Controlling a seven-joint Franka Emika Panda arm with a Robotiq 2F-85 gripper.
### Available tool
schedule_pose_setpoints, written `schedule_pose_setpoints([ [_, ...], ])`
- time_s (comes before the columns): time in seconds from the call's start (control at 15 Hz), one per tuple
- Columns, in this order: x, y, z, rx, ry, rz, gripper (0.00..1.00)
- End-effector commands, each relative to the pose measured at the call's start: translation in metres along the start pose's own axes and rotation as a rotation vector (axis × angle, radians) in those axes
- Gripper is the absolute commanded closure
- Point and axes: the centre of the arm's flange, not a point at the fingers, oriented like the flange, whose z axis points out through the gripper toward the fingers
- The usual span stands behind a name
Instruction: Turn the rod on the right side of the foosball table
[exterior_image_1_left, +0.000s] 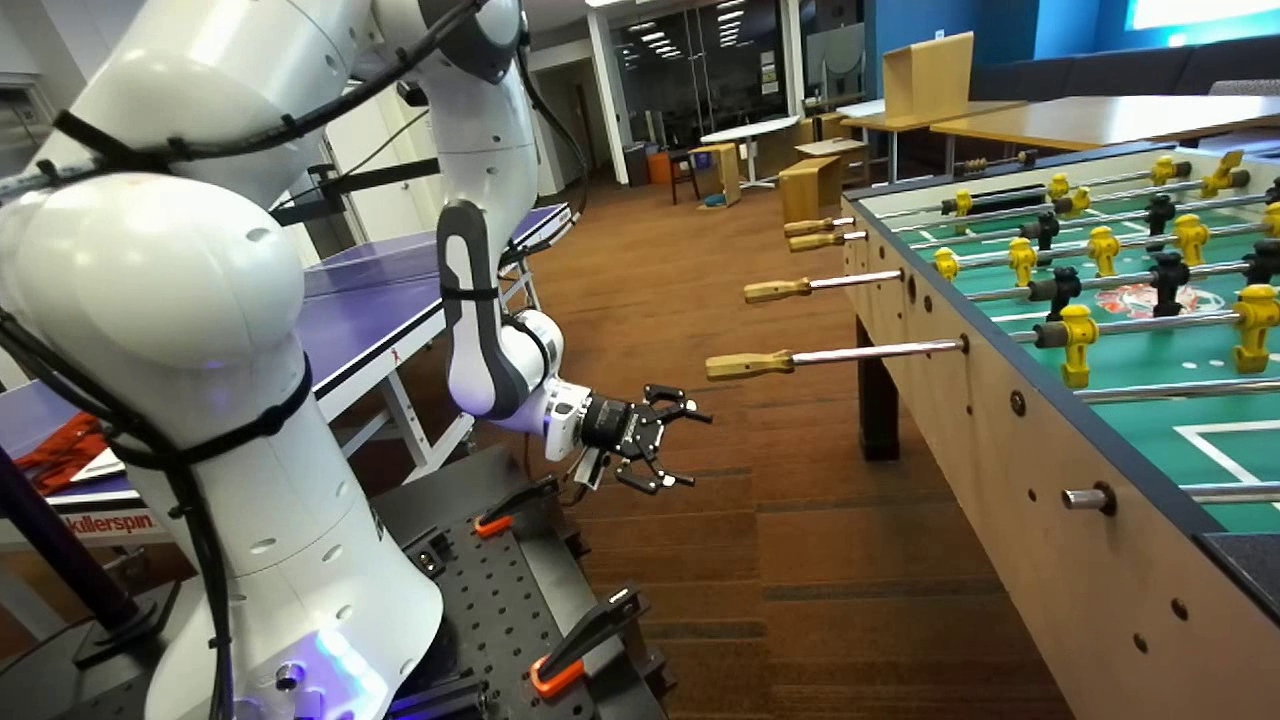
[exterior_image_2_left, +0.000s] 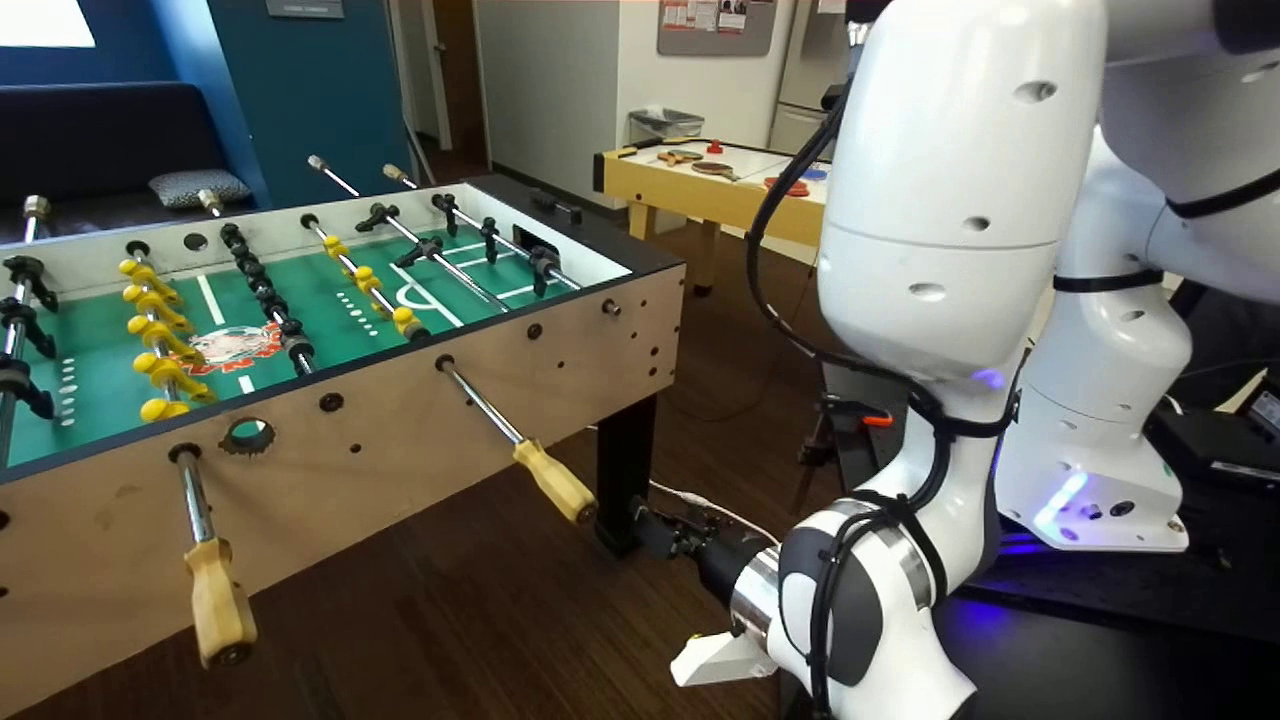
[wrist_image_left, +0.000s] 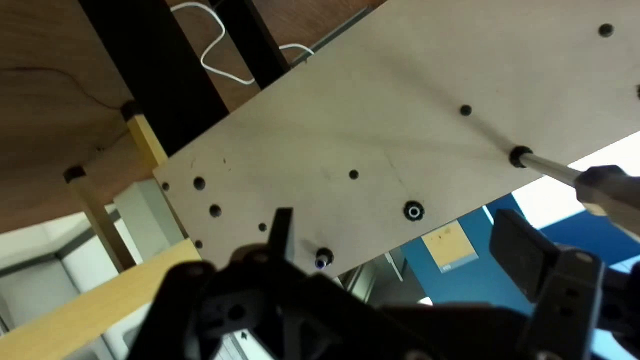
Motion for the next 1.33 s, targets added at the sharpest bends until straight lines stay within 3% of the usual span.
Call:
schedule_pose_setpoints([
  [0.0,0.035,-0.079,-0.034,-0.010,-0.083,0.174,0.00],
  [0.27,0.078,-0.159,-0.060,-0.042,-0.134,0.378,0.00],
  [0.6,0.135,-0.222,-0.070,-0.150,-0.169,0.624,0.00],
  [0.87,0.169,-0.255,-0.078,-0.274,-0.202,0.803,0.00],
  [1.2,0.196,-0.272,-0.086,-0.437,-0.251,1.002,0.00],
  [1.27,0.220,-0.271,-0.079,-0.470,-0.259,1.038,0.00],
])
